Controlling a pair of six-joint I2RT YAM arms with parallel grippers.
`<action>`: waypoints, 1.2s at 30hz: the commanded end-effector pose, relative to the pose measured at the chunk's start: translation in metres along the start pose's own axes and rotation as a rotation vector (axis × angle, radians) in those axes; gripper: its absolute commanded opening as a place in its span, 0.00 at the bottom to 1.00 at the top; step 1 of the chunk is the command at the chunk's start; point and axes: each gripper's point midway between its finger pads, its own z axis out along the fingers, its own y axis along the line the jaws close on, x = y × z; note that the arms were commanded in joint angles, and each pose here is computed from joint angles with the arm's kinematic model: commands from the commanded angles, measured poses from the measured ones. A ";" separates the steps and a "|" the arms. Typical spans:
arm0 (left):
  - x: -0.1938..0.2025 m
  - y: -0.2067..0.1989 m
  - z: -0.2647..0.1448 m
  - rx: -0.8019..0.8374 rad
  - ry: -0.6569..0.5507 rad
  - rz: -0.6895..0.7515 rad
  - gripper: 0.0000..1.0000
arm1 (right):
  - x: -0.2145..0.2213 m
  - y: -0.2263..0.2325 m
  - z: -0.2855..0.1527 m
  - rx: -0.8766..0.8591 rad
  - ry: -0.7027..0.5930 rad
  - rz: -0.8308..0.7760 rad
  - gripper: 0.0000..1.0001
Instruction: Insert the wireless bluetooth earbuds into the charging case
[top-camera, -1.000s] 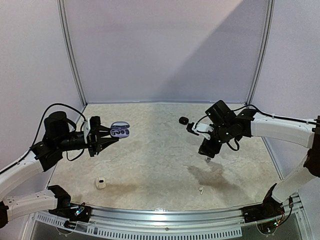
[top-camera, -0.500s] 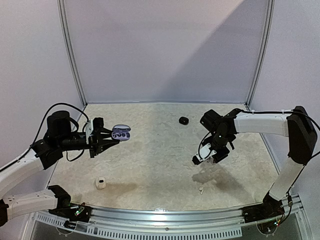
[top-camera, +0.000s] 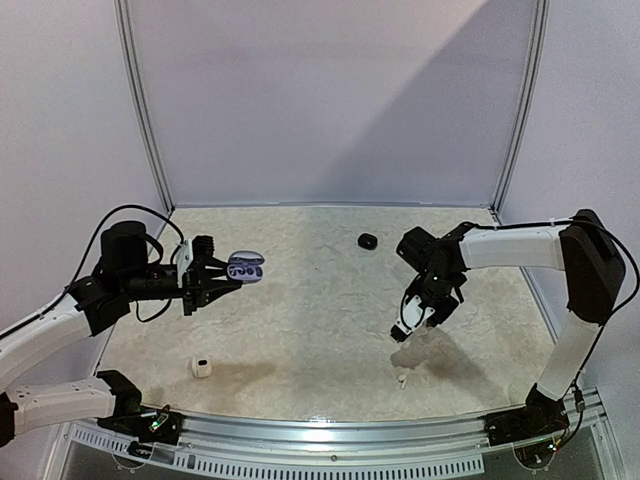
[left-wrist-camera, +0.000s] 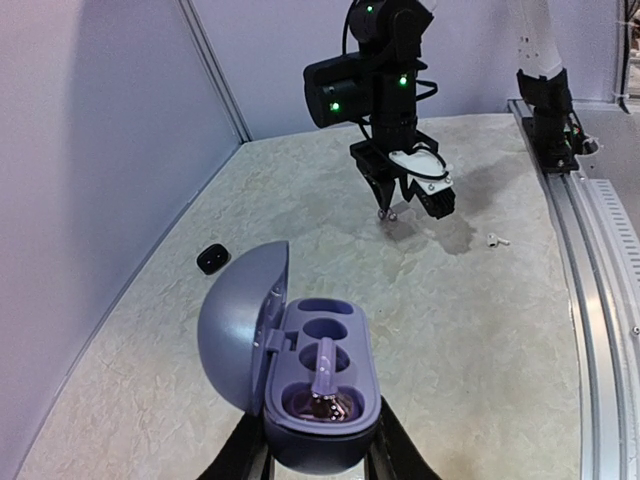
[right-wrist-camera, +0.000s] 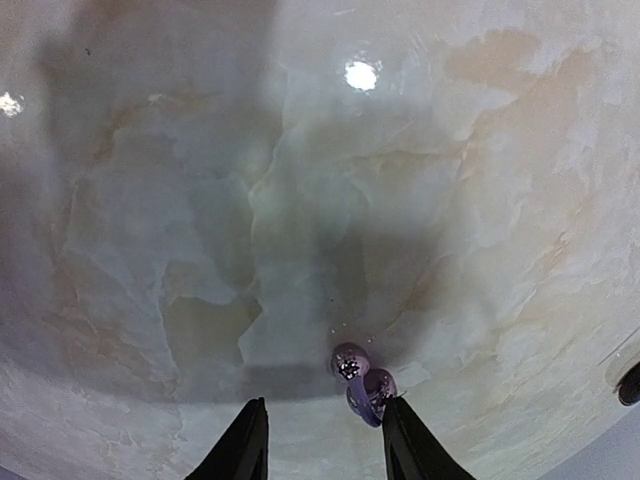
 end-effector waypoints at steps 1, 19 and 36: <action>-0.012 0.004 0.000 -0.011 -0.019 0.018 0.00 | 0.001 -0.004 0.002 -0.007 0.001 -0.031 0.40; -0.012 0.004 0.000 -0.011 -0.018 0.015 0.00 | 0.002 -0.012 0.010 0.004 0.014 0.000 0.09; -0.016 0.003 0.000 0.003 -0.033 -0.011 0.00 | -0.013 -0.065 -0.045 0.133 -0.135 0.335 0.00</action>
